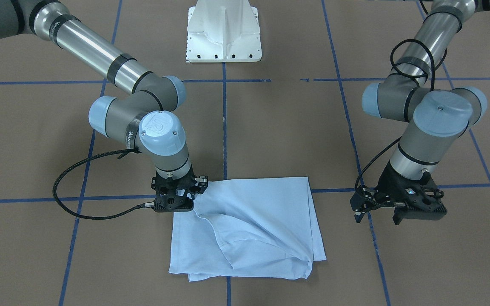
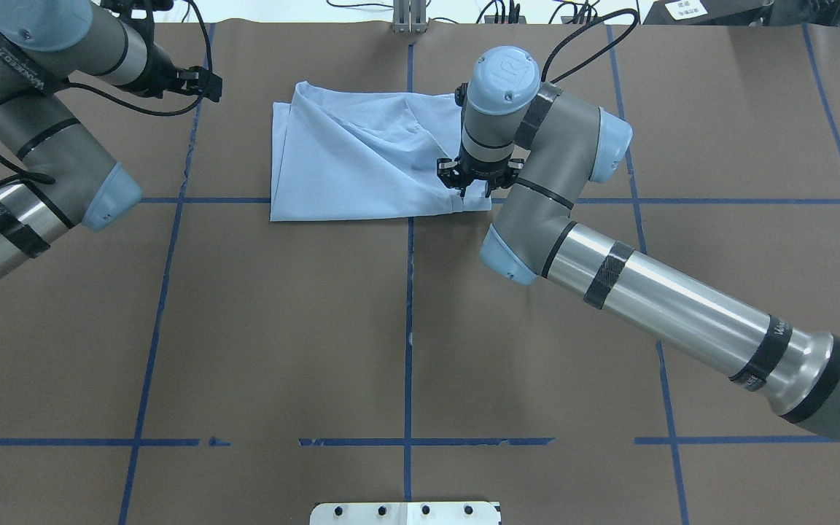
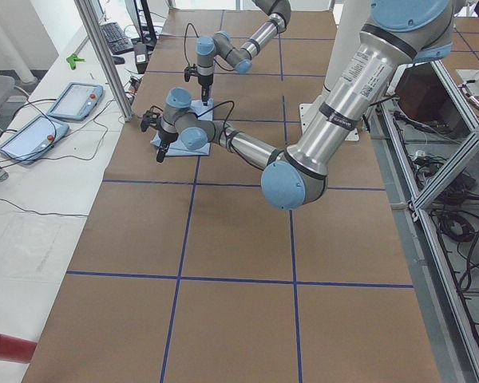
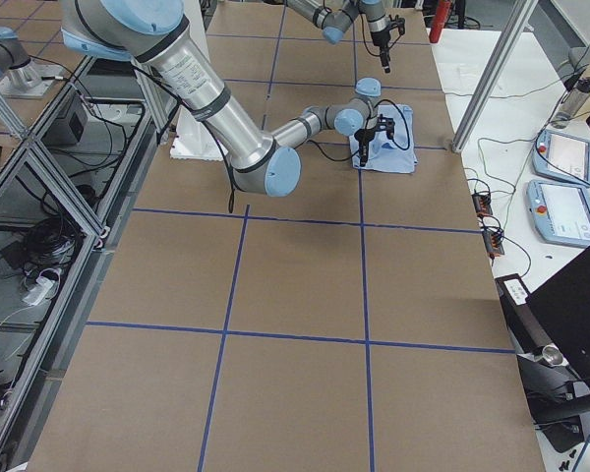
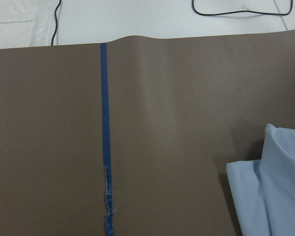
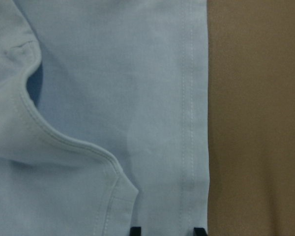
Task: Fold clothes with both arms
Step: 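Move the right gripper to the shirt's side edge and grasp it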
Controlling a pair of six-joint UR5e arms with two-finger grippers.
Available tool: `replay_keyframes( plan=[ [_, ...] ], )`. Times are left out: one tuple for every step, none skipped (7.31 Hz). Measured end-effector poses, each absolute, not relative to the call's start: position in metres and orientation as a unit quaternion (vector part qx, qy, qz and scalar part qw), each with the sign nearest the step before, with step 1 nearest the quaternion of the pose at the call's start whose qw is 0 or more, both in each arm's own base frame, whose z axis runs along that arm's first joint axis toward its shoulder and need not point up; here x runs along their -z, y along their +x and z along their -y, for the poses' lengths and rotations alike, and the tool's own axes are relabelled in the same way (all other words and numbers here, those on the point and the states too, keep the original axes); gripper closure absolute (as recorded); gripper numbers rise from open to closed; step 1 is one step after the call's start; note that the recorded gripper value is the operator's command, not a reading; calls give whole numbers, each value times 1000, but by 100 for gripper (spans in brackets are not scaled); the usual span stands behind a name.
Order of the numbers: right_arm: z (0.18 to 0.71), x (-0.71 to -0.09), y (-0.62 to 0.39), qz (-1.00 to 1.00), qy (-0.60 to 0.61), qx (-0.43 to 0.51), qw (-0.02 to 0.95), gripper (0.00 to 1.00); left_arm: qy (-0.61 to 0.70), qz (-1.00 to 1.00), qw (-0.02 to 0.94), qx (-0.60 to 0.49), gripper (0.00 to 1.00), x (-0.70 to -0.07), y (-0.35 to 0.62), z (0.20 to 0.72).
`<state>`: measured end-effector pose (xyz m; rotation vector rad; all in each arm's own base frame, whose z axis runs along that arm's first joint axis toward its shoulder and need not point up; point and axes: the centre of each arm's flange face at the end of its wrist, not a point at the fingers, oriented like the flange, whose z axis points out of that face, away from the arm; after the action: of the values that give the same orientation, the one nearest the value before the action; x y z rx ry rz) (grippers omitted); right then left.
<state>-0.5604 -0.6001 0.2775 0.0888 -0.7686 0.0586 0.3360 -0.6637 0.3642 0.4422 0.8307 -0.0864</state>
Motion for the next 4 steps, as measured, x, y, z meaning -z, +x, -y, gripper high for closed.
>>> replay_keyframes(
  plan=[
    [599,-279,-561,374,42,-30,926,100,213,-400,891,41,0,-364,336,664],
    [598,-281,-561,374,41,-30,926,100,212,-400,891,42,0,-365,337,664],
    [597,-282,-561,374,41,-29,926,49,212,-400,891,42,0,-365,337,664],
    [595,-281,-560,376,41,-28,925,0,212,-400,891,42,0,-365,337,664]
  ],
)
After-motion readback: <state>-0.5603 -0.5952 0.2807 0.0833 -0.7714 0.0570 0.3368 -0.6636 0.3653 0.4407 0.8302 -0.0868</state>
